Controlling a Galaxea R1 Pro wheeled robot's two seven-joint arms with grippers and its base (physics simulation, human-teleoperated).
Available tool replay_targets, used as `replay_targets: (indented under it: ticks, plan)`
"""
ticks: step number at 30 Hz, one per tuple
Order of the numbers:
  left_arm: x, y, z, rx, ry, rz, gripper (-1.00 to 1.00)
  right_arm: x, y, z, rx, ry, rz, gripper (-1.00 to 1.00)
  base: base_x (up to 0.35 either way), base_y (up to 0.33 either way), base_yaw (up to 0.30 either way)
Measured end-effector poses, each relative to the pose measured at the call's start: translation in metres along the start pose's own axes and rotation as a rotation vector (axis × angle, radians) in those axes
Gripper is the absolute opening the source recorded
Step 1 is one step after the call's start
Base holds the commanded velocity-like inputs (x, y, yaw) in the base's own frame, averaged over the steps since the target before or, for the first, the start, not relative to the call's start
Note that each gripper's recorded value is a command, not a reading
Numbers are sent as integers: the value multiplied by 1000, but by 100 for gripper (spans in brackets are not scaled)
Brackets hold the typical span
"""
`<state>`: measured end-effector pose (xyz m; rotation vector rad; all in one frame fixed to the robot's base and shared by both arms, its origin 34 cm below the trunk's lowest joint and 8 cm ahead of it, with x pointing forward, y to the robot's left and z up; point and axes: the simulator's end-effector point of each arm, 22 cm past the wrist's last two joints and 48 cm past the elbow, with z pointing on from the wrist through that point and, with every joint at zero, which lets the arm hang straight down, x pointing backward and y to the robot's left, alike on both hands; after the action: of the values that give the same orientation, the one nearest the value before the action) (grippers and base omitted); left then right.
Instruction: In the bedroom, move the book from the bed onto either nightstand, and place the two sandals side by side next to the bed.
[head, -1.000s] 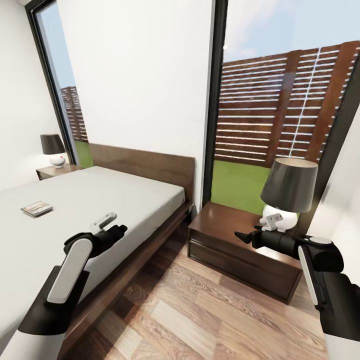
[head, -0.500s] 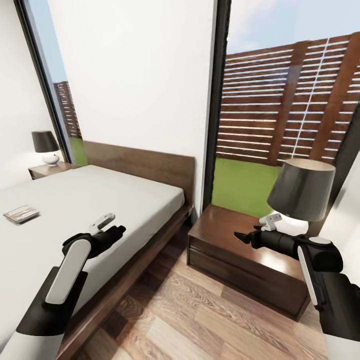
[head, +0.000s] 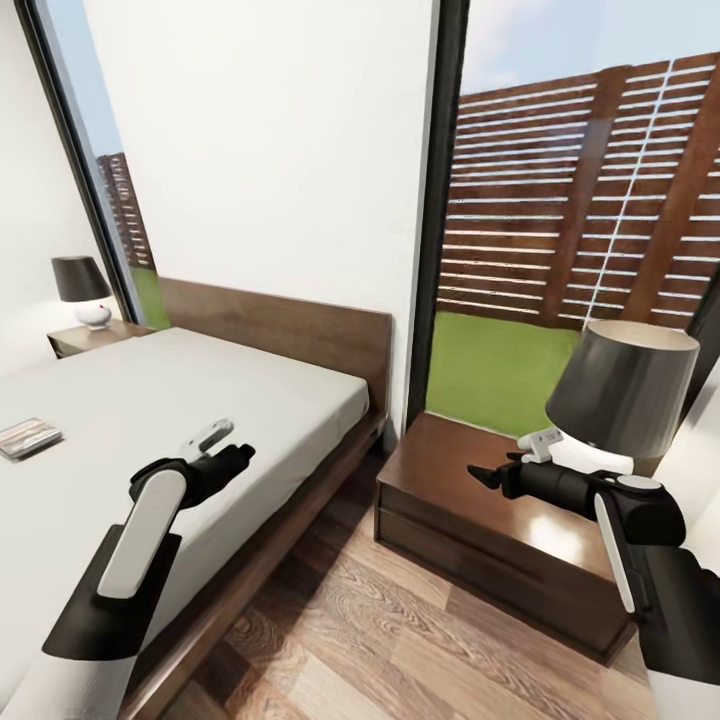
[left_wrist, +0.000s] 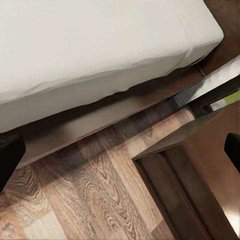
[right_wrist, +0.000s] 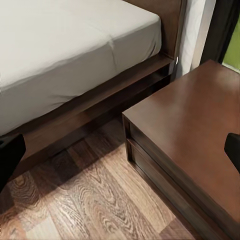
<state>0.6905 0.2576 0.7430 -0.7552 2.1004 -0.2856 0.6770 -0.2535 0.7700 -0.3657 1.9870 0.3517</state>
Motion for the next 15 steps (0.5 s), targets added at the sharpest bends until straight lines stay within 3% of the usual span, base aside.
replay_targets:
  ticks: [11,15]
  plan:
    - [-20,-15,-5,-7,2,6,100,-15,0,0,-5,17,6,100,2,0,0]
    - [-38,-30,-10,8,2,48,100,-23,19,8,-43,22,-3,100,0,0,0]
